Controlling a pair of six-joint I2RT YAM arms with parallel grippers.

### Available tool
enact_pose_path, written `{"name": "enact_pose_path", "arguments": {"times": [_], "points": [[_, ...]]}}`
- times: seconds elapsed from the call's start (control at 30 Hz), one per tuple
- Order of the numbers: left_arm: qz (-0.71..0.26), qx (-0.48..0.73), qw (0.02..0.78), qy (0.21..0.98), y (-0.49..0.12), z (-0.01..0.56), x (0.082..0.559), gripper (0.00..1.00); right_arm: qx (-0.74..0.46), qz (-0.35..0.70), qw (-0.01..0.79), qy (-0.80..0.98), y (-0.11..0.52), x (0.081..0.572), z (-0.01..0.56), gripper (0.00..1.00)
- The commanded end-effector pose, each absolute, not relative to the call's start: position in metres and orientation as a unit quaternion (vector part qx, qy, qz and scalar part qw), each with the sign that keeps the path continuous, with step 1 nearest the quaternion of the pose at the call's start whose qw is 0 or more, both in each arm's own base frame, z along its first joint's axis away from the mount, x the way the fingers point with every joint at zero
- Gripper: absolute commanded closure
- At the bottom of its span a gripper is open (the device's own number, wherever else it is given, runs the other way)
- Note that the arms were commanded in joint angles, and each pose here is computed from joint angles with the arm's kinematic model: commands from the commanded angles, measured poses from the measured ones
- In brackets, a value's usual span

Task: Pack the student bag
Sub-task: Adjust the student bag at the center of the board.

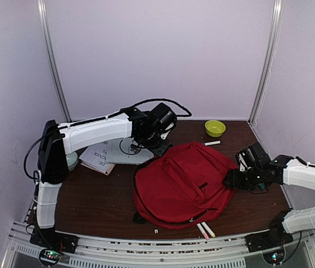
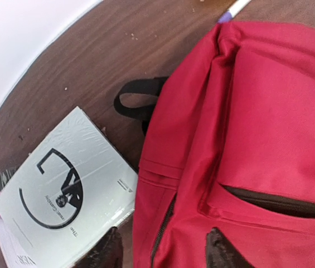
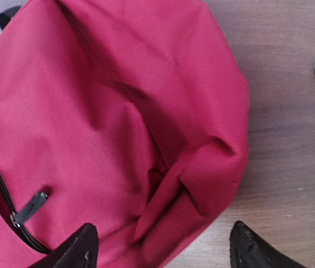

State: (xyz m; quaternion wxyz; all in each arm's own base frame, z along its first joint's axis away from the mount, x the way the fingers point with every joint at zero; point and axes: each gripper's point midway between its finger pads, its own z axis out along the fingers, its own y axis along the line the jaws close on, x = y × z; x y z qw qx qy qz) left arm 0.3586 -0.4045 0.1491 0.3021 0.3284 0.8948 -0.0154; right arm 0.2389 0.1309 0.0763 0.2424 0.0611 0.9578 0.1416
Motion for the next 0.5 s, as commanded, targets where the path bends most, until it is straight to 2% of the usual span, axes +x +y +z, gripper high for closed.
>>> {"name": "enact_pose_path", "arguments": {"times": [0.0, 0.07, 0.13, 0.33, 0.47], "points": [[-0.053, 0.359, 0.373, 0.854, -0.425, 0.222, 0.344, 0.41, 0.045, 0.089, 0.27, 0.958, 0.11, 0.239, 0.095, 0.11], [-0.062, 0.38, 0.383, 0.84, -0.433, 0.236, 0.331, 0.34, 0.047, 0.079, 0.274, 0.957, 0.105, 0.237, 0.098, 0.04], [-0.086, 0.411, 0.382, 0.823, -0.443, 0.247, 0.311, 0.33, 0.05, 0.083, 0.276, 0.956, 0.104, 0.235, 0.101, 0.0], [-0.228, 0.591, 0.321, 0.704, -0.495, 0.233, 0.198, 0.35, 0.061, 0.11, 0.29, 0.949, 0.109, 0.237, 0.102, 0.0], [-0.277, 0.614, 0.288, 0.681, -0.516, 0.212, 0.163, 0.38, 0.064, 0.119, 0.299, 0.945, 0.112, 0.24, 0.107, 0.0]]}}
